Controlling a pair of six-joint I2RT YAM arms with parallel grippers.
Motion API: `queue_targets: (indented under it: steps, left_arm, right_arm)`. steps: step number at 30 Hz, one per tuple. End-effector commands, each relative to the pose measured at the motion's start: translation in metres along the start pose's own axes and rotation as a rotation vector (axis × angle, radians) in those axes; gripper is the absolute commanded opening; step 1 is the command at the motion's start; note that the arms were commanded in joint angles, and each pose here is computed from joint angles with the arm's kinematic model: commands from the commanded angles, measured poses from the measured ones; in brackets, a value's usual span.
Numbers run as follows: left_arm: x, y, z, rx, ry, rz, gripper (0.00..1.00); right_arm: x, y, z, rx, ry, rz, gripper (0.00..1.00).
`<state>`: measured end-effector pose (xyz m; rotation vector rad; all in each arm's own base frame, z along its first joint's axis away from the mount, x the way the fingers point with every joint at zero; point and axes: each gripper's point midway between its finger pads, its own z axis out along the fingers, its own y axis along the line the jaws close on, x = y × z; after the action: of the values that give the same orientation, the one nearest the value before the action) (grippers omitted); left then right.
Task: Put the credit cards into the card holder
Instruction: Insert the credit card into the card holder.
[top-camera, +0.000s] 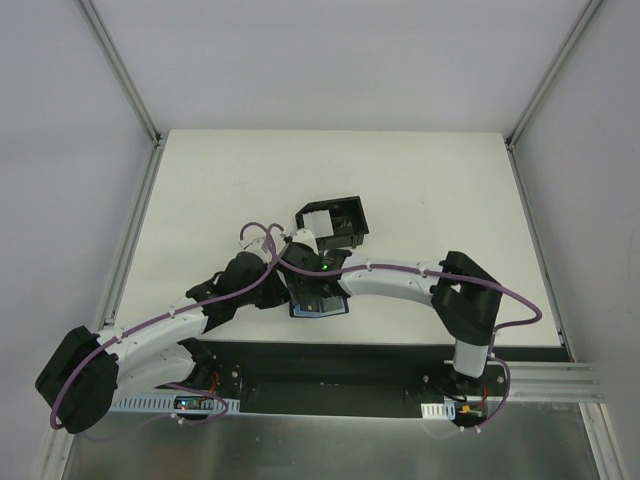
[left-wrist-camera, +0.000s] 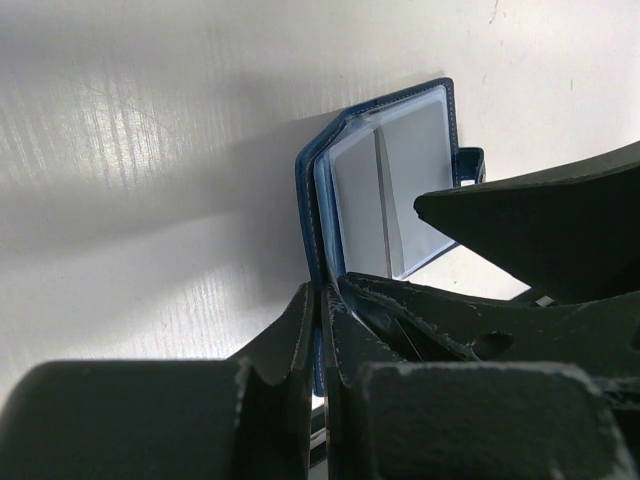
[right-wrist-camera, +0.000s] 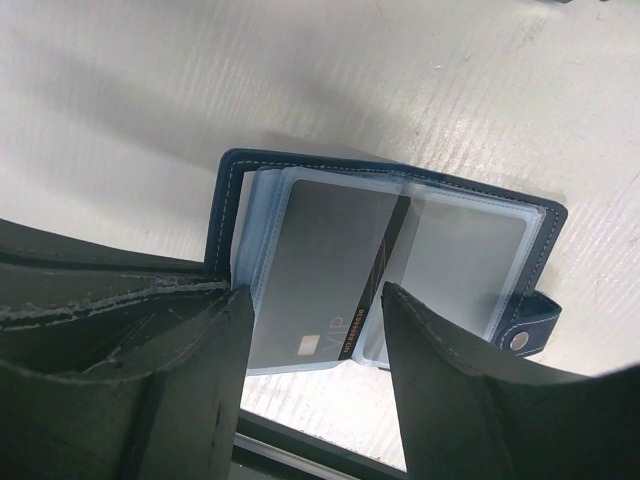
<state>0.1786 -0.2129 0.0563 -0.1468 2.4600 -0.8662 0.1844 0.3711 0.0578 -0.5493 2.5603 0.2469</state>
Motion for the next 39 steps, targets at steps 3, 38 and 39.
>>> queue_targets:
  steps: [3,38,39]
  left_arm:
    - [-0.009,-0.008,-0.002,0.039,-0.037,0.012,0.0]
    - [-0.003,0.006,0.002,-0.006,-0.034,-0.009,0.0]
    - [-0.003,0.006,0.002,-0.007,-0.035,-0.01,0.0]
  right_arm:
    - [0.003,0.003,0.004,0.002,0.021,0.002,0.57]
    - [-0.003,-0.05,-0.039,0.16,-0.087,0.043,0.53]
    - [-0.002,-0.052,-0.04,0.159,-0.089,0.046,0.53]
